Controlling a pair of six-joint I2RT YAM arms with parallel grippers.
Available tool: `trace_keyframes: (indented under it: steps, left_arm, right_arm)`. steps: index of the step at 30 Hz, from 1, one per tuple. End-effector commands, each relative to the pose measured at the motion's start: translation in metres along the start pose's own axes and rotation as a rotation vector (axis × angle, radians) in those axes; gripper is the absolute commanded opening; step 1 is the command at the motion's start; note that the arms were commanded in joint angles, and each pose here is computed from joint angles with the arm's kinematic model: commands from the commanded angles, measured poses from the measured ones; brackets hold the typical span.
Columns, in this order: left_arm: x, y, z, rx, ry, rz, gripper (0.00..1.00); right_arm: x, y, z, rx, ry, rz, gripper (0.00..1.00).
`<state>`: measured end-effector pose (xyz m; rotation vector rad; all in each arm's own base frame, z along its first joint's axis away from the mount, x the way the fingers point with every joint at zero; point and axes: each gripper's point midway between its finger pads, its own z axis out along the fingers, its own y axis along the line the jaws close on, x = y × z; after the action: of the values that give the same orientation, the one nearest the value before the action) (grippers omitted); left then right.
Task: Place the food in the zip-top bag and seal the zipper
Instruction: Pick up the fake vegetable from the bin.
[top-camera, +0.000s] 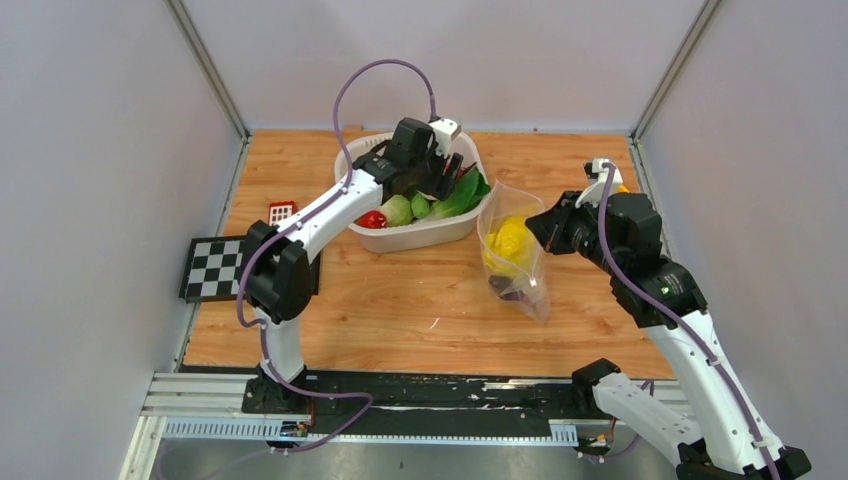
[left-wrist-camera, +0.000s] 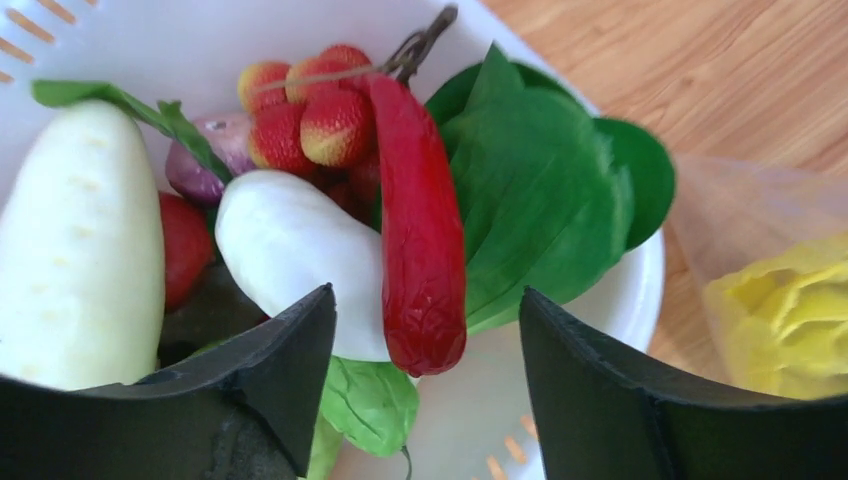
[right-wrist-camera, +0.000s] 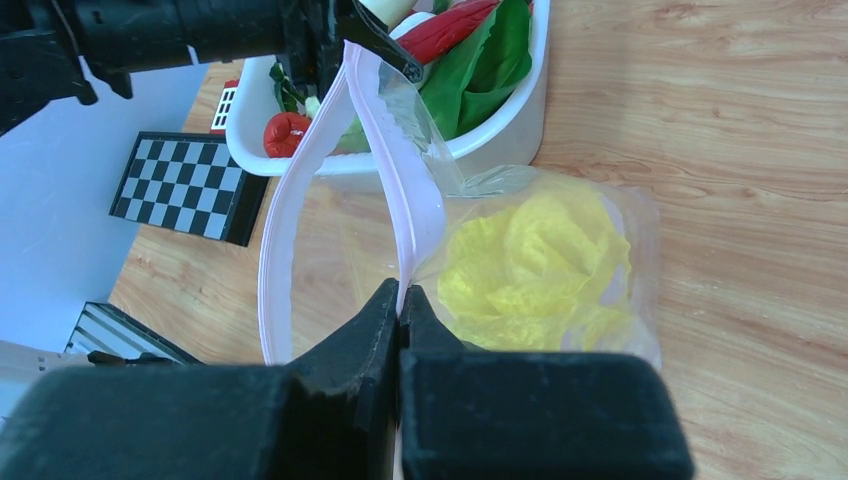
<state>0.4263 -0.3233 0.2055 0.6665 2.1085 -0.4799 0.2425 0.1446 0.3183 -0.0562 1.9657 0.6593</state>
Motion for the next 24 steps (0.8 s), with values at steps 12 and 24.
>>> trace_keyframes:
  steps: [12, 24]
  left_arm:
    - [-0.016, -0.007, -0.029, 0.029, -0.062, 0.006, 0.25]
    - [-0.025, -0.02, -0.123, 0.051, -0.156, 0.01, 0.17]
  right_arm:
    - [-0.011, 0.01, -0.004, -0.048, -0.066, 0.021, 0.0]
    - [-0.005, 0.01, -0.006, -0.058, -0.063, 0.037, 0.0]
